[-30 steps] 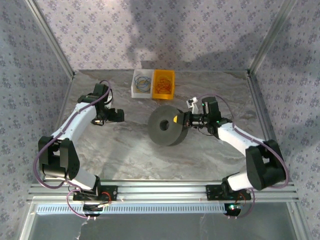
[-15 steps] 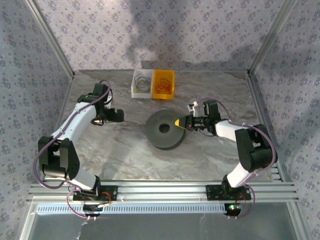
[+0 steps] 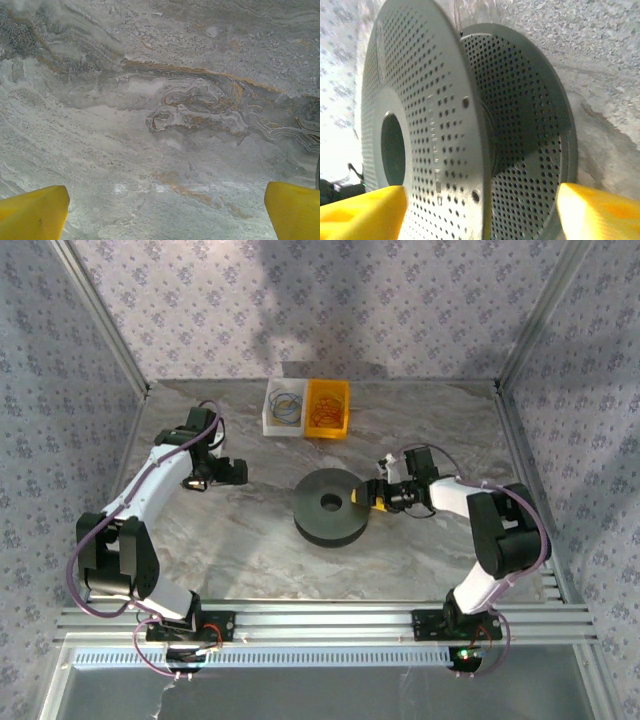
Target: Wrap the cables
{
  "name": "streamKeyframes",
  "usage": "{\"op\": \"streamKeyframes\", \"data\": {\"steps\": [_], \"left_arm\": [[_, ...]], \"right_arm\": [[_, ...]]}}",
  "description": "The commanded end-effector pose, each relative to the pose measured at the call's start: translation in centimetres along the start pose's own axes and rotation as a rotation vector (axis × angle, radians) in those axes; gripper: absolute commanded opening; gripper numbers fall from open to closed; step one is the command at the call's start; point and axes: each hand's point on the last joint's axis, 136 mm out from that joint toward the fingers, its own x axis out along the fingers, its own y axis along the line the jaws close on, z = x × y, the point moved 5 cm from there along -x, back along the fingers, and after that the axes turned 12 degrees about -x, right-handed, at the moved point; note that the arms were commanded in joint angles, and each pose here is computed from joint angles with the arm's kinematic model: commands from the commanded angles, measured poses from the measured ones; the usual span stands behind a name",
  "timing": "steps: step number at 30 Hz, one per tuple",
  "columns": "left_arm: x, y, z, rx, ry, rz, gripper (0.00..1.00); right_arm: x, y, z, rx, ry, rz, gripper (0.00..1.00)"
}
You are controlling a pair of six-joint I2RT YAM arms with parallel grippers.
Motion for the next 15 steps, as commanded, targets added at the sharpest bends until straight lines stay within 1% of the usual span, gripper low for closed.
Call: {"op": "streamKeyframes", "data": {"steps": [1, 9, 12, 15], "left_arm": [[-0.8, 0.1, -0.2, 0.012, 0.008, 0.01, 1.0], [-1.0, -0.1, -0.1, 0.016, -0.001, -0.001, 1.0], [-0.9, -0.2, 0.0, 0.019, -0.002, -0.012, 1.0], [-0.8, -0.3, 0.0, 0.021, 0.001, -0.017, 1.0]], "right_arm": [[-2.0, 1.4, 1.5, -0.082, 0.01, -0.073, 0.99], [-6.8, 4.6, 5.3, -0.239, 0.003, -0.24, 1.0], [-8.0, 5.8, 7.4, -0.316, -0.013, -0.3, 1.0], [-8.9, 7.2, 10.5, -0.386, -0.052, -0.317, 1.0]]}}
